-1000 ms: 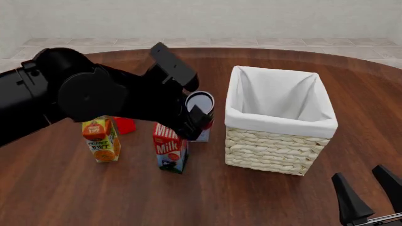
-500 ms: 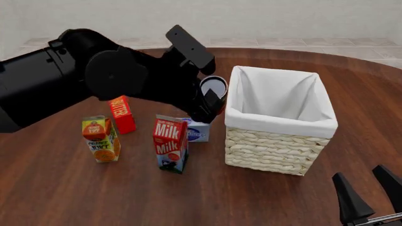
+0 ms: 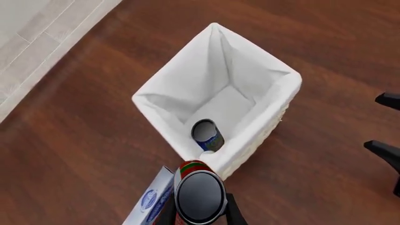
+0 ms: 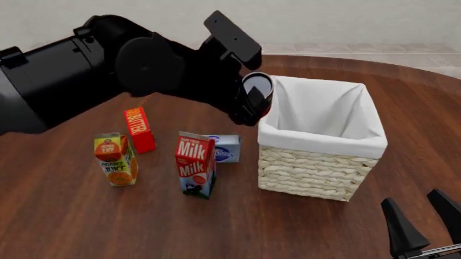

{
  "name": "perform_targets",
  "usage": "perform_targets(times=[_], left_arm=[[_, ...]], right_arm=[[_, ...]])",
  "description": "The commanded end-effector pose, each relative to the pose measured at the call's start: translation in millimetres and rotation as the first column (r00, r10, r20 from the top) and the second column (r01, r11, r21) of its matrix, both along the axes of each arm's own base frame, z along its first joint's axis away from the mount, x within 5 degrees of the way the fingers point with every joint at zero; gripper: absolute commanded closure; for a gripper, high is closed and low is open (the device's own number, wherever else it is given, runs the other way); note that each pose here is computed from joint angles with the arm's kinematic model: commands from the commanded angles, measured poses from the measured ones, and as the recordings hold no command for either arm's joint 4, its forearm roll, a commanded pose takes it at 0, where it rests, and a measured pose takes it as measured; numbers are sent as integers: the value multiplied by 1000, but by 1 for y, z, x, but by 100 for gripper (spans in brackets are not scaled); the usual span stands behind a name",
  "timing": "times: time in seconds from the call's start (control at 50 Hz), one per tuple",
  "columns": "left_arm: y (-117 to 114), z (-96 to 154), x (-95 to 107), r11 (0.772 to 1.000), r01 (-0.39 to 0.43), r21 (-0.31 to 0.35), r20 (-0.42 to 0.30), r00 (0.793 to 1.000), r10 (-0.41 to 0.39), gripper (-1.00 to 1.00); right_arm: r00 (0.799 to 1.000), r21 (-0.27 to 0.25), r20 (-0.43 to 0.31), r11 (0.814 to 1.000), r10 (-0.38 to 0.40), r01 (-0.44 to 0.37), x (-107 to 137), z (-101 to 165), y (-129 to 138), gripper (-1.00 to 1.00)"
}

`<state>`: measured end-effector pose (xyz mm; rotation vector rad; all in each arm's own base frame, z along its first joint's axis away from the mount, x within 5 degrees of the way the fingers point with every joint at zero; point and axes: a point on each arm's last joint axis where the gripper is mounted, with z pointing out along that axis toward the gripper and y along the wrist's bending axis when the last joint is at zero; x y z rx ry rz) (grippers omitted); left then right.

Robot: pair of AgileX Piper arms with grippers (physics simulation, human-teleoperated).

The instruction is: Pick up the alphabet soup and the tomato sauce, and put them in the basket.

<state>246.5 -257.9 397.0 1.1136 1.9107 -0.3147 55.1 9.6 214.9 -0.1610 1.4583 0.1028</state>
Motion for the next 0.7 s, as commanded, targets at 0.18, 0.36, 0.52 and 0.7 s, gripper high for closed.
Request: perform_targets(times=[0.18, 0.36, 0.52, 0.7], left_arm=[[-18, 7, 8, 999, 35, -4, 39, 999, -34, 100], [-27, 6, 13, 999, 43, -4, 43, 998, -42, 100], [-35, 3, 16, 999, 50, -5, 43, 998, -49, 100], [-43, 1, 19, 998, 57, -6, 42, 998, -57, 100]], right_arm=[[1000, -1, 0, 1000, -3, 3, 0, 0, 0, -100], [1000, 0, -1, 1000, -2, 2, 0, 0, 0, -100], [1000, 1, -1, 1000, -3, 3, 0, 0, 0, -100], [1000, 1, -1, 1000, 3, -3, 0, 0, 0, -100]])
